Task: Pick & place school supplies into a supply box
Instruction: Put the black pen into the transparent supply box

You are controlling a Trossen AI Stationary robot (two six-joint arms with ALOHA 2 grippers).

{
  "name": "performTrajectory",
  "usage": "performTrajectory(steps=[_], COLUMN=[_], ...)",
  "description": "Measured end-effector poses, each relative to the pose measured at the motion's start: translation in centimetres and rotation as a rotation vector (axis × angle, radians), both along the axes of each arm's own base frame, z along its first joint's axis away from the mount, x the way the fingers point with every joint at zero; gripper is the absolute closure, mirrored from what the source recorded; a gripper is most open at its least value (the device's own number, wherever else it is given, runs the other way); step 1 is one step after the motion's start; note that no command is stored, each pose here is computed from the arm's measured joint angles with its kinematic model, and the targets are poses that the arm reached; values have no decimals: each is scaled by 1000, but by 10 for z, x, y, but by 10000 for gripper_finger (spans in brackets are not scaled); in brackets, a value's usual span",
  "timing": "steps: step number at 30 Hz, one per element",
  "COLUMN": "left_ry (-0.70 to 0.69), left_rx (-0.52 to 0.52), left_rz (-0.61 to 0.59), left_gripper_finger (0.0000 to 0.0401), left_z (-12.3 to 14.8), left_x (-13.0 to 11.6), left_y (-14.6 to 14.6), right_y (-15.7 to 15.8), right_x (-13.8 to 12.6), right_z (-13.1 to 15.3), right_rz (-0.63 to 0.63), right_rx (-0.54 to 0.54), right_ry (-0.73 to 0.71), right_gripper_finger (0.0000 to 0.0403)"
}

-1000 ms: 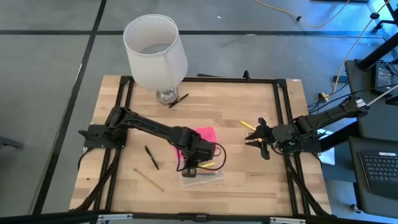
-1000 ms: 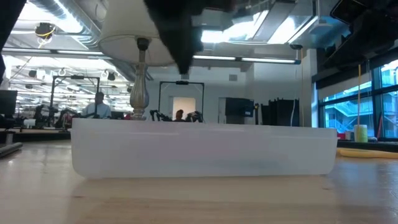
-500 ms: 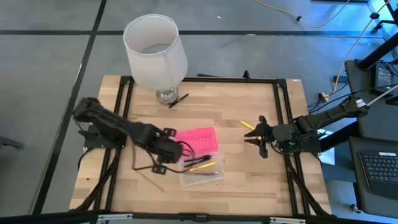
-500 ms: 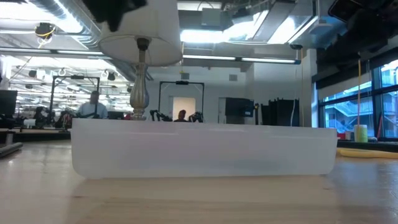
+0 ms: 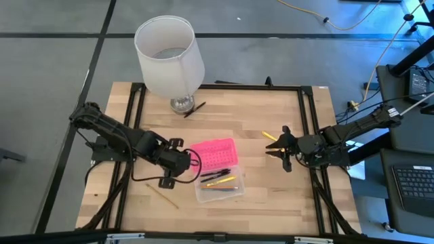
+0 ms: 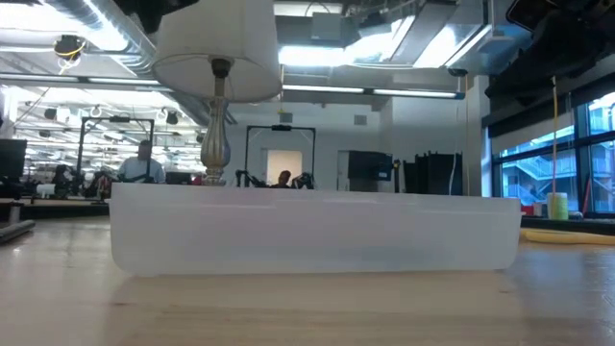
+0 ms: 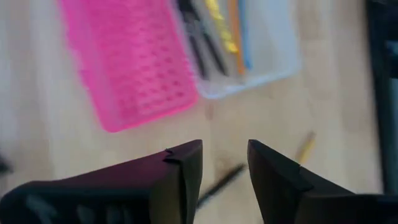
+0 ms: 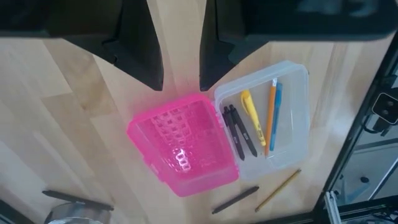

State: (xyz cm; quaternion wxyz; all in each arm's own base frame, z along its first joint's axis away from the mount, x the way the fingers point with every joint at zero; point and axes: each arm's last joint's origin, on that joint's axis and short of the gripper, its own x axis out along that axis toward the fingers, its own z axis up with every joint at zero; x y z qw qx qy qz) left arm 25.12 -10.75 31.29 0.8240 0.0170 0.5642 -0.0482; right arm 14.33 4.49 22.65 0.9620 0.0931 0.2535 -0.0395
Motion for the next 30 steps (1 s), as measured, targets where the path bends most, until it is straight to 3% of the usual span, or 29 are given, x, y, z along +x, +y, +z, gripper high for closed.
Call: performTrajectory(steps=[5, 14, 22, 25, 30], left_ry=[26, 40, 40, 59, 128], left_rx=[-56, -62, -37, -99, 6], left_rz=[-45, 31, -5, 45, -15], left_gripper_finger=[258, 243, 177, 170, 169], left_z=[0, -1, -3, -3, -12], left_x=[-1, 1, 2, 2, -7], left_y=[-2, 2, 2, 1, 6], right_y=[0, 0, 0, 0, 0], right_x=[0, 0, 0, 0, 0], right_z=[0, 0, 0, 0, 0], right_rz=[0, 0, 1, 1, 1], right_rx=[0, -1, -4, -4, -6], right_ry=[0, 1, 1, 2, 2], right_gripper_finger=[295, 295, 295, 295, 295])
